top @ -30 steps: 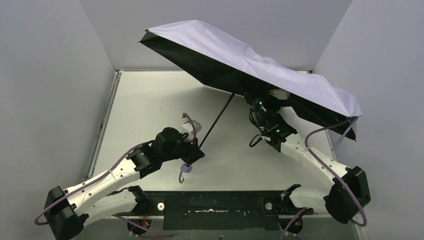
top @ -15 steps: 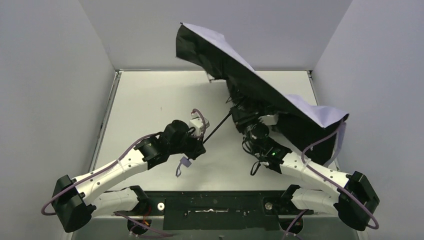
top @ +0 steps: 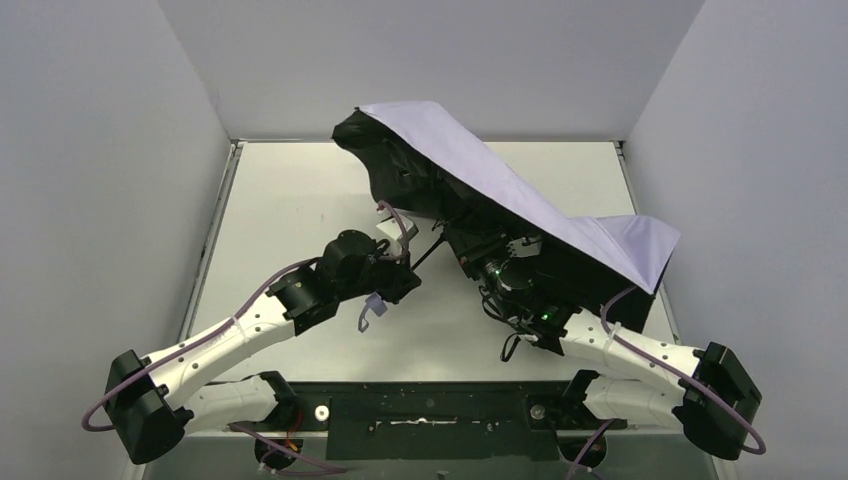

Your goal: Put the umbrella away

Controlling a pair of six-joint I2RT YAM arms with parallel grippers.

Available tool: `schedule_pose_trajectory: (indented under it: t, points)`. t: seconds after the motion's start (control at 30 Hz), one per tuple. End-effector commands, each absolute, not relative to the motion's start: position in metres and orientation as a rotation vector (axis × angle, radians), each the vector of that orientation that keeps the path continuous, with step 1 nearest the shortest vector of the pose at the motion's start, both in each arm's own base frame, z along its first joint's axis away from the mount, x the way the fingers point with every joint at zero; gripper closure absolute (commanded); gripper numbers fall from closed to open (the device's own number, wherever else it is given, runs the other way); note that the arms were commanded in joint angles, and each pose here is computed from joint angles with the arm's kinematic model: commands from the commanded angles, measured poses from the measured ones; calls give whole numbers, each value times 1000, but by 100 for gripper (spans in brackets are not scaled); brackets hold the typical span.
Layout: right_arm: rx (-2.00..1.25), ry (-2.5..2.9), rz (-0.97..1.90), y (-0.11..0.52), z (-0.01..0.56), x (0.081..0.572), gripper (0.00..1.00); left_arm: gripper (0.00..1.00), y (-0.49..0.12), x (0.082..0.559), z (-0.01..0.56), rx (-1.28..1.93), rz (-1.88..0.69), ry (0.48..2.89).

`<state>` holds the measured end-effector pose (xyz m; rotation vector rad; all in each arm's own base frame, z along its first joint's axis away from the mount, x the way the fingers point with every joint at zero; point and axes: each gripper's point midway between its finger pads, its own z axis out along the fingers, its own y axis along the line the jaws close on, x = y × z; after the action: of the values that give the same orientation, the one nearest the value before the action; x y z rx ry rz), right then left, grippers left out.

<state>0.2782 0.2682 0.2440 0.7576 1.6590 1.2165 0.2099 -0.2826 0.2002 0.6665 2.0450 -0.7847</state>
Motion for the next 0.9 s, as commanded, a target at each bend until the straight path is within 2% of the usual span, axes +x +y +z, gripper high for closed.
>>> schedule_pose_trajectory:
  t: [0.0, 0.07, 0.17, 0.2, 0.27, 0.6, 0.87]
  points:
    - [797, 1596, 1147, 249, 252, 282, 100, 72, -291, 236, 267, 520, -848, 1811]
    - [816, 1554, 1145, 243, 260, 286, 100, 52, -289, 230, 259, 514, -867, 1845]
    - [847, 1507, 1146, 236, 267, 292, 100, 28, -285, 215, 244, 518, -905, 1907]
    - [856, 1498, 1144, 235, 268, 294, 100, 22, -283, 210, 239, 521, -912, 1929]
    - [879, 1481, 1142, 230, 269, 299, 100, 19, -277, 199, 233, 520, -923, 1955]
    - [945, 1486, 1129, 226, 268, 315, 100, 17, -248, 168, 197, 522, -881, 2073]
    - [950, 1505, 1149, 231, 263, 316, 100, 39, -255, 176, 193, 538, -865, 2051]
